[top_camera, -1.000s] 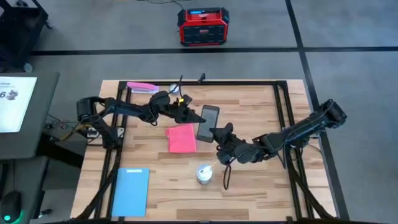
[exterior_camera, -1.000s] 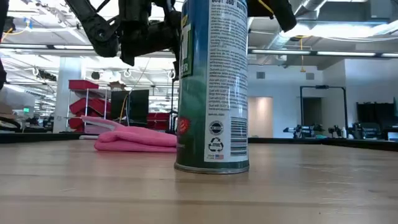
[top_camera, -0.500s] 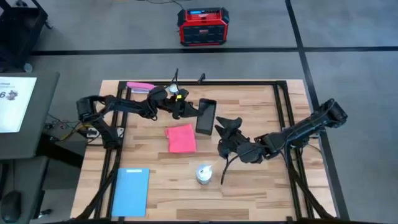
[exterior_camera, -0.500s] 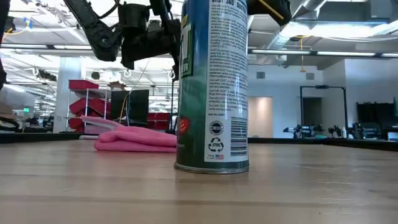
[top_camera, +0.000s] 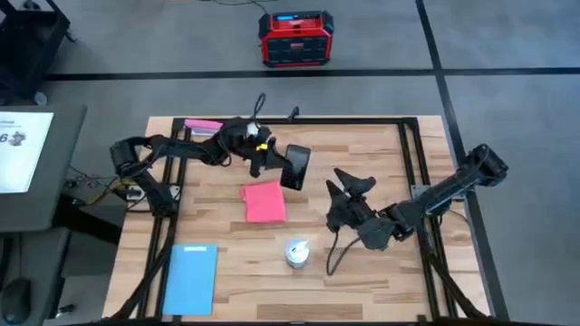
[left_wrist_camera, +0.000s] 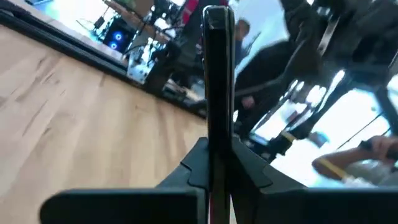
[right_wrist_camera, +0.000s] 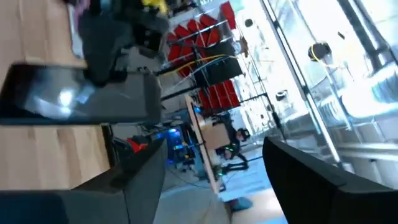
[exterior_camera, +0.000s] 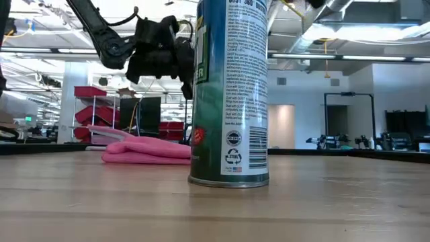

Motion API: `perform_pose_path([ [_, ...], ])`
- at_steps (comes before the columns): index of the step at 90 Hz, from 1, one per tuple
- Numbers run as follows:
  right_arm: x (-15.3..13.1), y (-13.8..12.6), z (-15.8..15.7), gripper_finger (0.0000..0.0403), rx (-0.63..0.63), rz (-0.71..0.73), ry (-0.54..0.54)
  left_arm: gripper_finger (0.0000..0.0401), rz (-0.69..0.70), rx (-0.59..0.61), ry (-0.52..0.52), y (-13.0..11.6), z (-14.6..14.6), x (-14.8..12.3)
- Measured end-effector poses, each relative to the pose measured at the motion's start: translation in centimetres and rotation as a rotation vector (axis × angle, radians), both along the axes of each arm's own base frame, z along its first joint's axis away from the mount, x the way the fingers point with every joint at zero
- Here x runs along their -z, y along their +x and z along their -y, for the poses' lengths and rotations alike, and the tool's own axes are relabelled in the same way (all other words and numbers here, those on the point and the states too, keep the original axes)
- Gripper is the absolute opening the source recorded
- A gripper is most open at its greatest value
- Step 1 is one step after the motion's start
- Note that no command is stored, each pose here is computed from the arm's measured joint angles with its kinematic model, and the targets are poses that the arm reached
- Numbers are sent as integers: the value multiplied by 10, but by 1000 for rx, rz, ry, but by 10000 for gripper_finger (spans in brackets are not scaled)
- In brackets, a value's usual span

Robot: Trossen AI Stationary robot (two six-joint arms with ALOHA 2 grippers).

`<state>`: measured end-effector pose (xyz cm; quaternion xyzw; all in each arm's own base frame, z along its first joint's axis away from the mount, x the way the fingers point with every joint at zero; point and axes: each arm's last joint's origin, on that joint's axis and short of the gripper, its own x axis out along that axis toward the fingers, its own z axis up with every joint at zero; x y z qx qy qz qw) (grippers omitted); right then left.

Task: Apply microfiber cloth
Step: Spray the front of the black cellphone using the spray bottle

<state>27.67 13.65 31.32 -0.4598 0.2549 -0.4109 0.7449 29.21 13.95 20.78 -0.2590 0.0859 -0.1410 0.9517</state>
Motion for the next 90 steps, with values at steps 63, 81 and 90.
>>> perform_pose_path([
  [63, -2, -102, 16, 1, -214, 443, 615, 10, -47, -117, 374, -41, 20, -46],
  [81, 25, -89, 3, 0, -199, 393, 734, 10, -34, -119, 392, -45, 27, -45],
  [90, 35, -79, -7, 0, -220, 380, 829, 10, -50, -131, 386, -47, 27, -40],
])
